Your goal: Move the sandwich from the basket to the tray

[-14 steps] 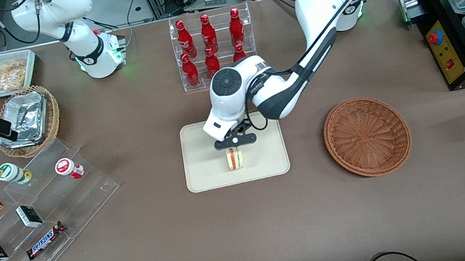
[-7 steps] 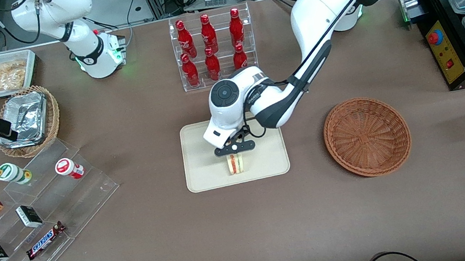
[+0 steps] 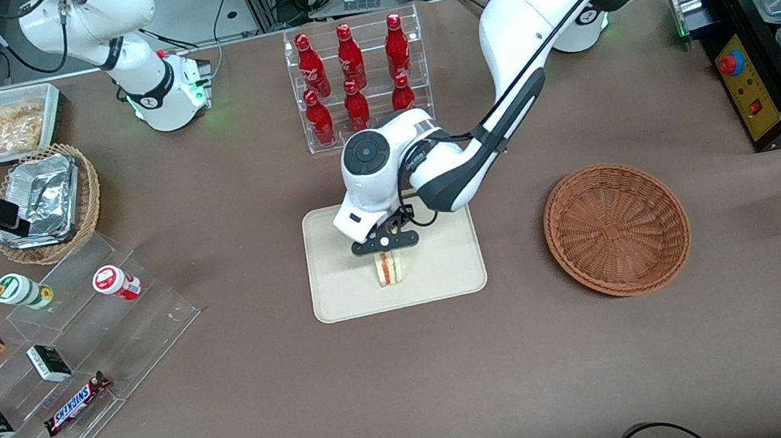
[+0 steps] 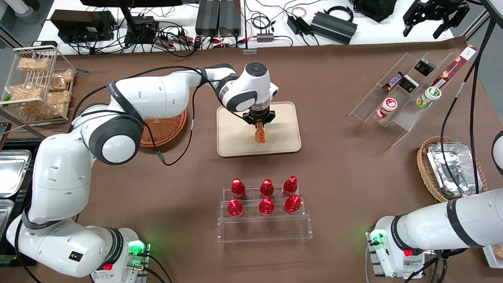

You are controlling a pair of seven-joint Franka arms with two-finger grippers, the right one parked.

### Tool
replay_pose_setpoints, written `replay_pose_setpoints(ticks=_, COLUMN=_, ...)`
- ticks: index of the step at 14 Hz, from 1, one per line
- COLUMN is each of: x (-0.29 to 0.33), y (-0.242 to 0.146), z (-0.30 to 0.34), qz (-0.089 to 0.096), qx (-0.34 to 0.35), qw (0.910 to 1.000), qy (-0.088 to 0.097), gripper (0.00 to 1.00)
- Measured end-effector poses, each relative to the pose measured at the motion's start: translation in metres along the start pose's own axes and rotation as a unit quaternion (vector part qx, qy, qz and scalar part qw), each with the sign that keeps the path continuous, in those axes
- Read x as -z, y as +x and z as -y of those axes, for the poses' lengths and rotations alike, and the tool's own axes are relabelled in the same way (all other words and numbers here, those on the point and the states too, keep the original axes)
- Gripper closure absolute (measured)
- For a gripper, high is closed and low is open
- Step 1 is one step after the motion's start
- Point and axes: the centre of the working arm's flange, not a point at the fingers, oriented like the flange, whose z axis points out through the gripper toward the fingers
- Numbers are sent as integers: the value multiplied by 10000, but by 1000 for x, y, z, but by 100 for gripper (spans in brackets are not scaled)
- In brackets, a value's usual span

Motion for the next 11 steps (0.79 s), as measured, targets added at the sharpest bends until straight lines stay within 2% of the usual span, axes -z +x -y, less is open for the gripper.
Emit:
replay_pose_setpoints(ticks=4, x=10, y=6, z=6, qz=11, qx=72, qw=9998, qy=168, gripper=24)
replay_pose_setpoints(ticks=6, x=43, y=13, z=10, qz=-128, qx=242, qw=9993, qy=237, gripper=4)
replay_pose_setpoints(ticks=7, x=67, y=20, z=15, qz=-251, qx=438, qw=9984, qy=253, gripper=0)
replay_pose_setpoints(ticks=9, x=128, y=35, z=37, qz=-526, qx=874, qw=9942, qy=353, gripper=0)
replay_pose_setpoints(ticks=11, x=189, y=47, z=71, qz=-676, qx=1360, qw=9871, qy=501, gripper=0)
